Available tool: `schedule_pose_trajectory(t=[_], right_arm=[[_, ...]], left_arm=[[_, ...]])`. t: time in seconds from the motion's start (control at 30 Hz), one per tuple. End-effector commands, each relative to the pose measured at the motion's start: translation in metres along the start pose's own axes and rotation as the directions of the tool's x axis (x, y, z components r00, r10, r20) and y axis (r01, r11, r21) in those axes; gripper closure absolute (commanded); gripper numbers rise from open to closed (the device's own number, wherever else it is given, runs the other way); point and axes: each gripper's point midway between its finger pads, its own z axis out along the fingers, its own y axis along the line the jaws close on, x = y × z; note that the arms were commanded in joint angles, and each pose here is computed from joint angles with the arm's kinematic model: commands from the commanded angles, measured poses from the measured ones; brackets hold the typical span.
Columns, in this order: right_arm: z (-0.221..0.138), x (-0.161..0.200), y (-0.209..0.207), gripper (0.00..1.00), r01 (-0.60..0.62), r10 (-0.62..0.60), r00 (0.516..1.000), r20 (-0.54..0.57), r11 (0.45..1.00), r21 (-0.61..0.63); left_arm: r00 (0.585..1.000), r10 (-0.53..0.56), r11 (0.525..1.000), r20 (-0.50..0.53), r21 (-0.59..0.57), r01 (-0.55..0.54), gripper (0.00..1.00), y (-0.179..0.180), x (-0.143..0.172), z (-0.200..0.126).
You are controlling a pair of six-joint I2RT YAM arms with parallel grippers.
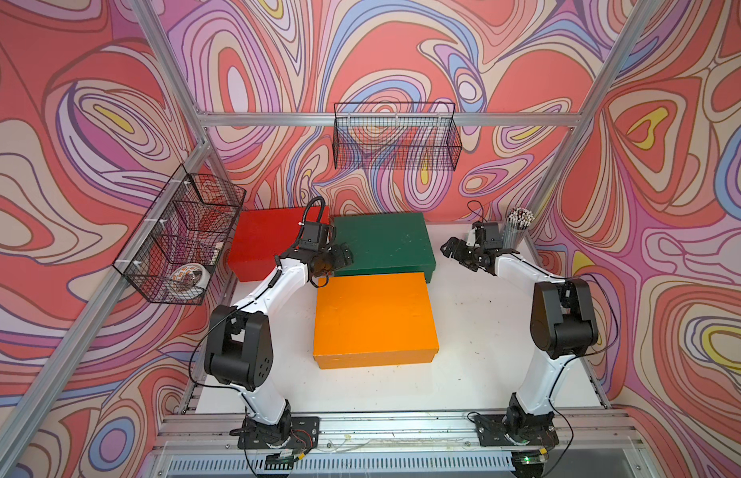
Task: Stack the shoeboxes
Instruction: Move the shoeboxes to the center of the board.
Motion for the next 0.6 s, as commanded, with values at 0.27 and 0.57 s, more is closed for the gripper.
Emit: schedule_pose_trajectory(t=[0.27,0.57], right_arm=[[0.01,0.003,0.041,0.12,0.021,-0.025,0.999,-0.026,0.988,-0.151],[0.026,0.019,0.054,0.15,-0.002,-0.017,0.996,-0.087,0.977,-0.212]], left_arm=[[0.993,0.022,1.0,-0.116,0.021,-0.019,0.13,-0.001,0.012,0.043],[0.99,0.033,0.995,-0.138,0.095,-0.02,0.13,-0.02,0.018,0.044]])
